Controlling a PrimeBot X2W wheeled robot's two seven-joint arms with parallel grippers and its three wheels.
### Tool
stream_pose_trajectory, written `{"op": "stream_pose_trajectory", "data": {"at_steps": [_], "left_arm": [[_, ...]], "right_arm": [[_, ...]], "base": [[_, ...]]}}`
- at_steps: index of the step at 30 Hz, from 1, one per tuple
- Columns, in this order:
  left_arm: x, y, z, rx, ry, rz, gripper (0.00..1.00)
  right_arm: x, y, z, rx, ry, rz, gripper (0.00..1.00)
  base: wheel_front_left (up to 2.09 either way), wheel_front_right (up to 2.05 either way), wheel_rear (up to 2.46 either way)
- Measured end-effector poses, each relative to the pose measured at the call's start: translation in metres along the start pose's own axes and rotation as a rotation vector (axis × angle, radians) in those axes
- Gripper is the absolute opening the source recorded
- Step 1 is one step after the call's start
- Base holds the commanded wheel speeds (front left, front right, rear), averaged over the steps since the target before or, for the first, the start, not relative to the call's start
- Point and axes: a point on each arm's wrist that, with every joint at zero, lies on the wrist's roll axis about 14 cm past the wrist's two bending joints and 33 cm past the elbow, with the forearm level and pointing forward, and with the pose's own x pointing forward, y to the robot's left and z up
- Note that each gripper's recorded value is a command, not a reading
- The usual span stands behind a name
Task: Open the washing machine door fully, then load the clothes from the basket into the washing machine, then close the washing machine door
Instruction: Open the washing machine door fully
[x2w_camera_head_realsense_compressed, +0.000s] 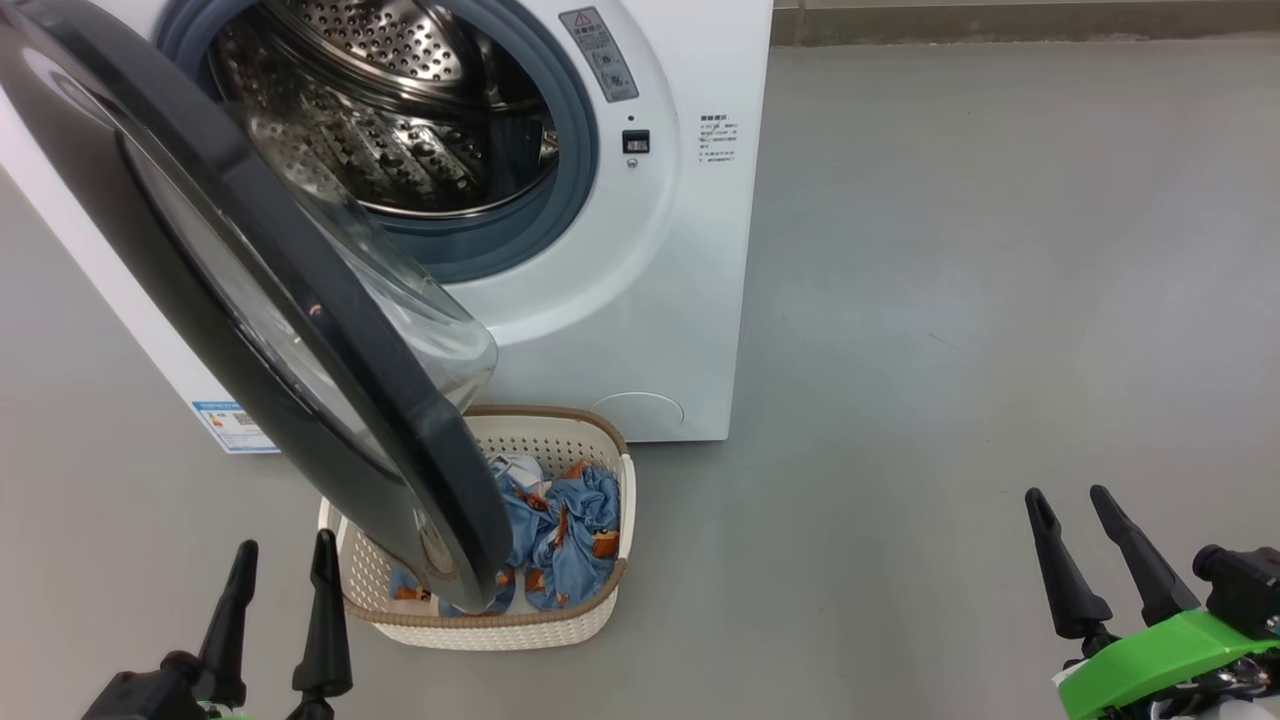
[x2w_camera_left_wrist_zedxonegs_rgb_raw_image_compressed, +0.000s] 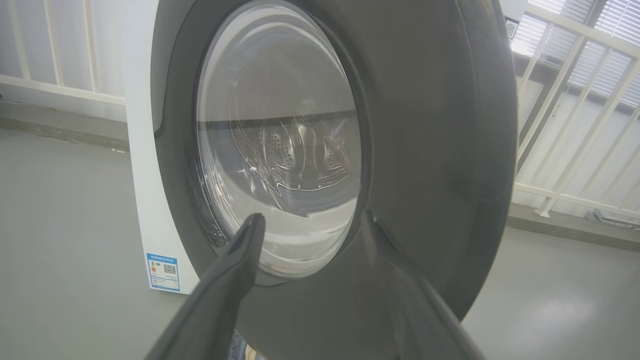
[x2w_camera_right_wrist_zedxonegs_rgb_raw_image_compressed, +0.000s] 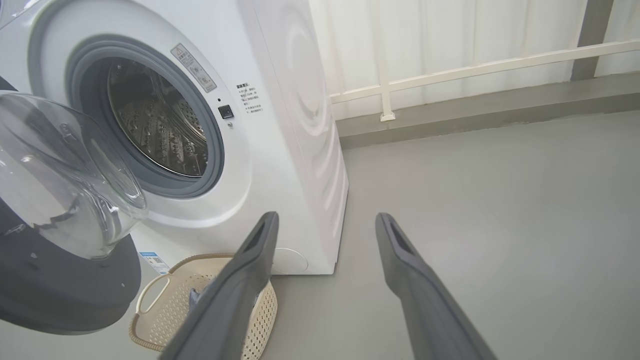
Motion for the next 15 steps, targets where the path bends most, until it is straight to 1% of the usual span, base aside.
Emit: {"op": "stream_pose_trajectory", "data": {"at_steps": [11, 12, 13, 15], "left_arm": [[0.001, 0.003, 0.001, -0.012, -0.005, 0.013, 1.0], [0.002, 0.004, 0.003, -0.012, -0.01, 0.016, 0.67], [0.003, 0.006, 0.005, -0.014, -0.019, 0.022, 0.0], [0.005, 0.008, 0.012, -0.013, -0.039, 0.029, 0.0]], "right_arm": [[-0.001, -0.004, -0.007, 0.006, 0.02, -0.019, 1.0], [-0.001, -0.004, -0.007, 0.006, 0.019, -0.02, 1.0], [-0.001, -0.004, -0.007, 0.006, 0.018, -0.02, 1.0], [-0.001, -0.004, -0.006, 0.008, 0.016, -0.019, 1.0]], "base": [[0.0, 0.0, 0.0], [0.0, 0.0, 0.0], [0.0, 0.0, 0.0], [0.0, 0.0, 0.0]]}}
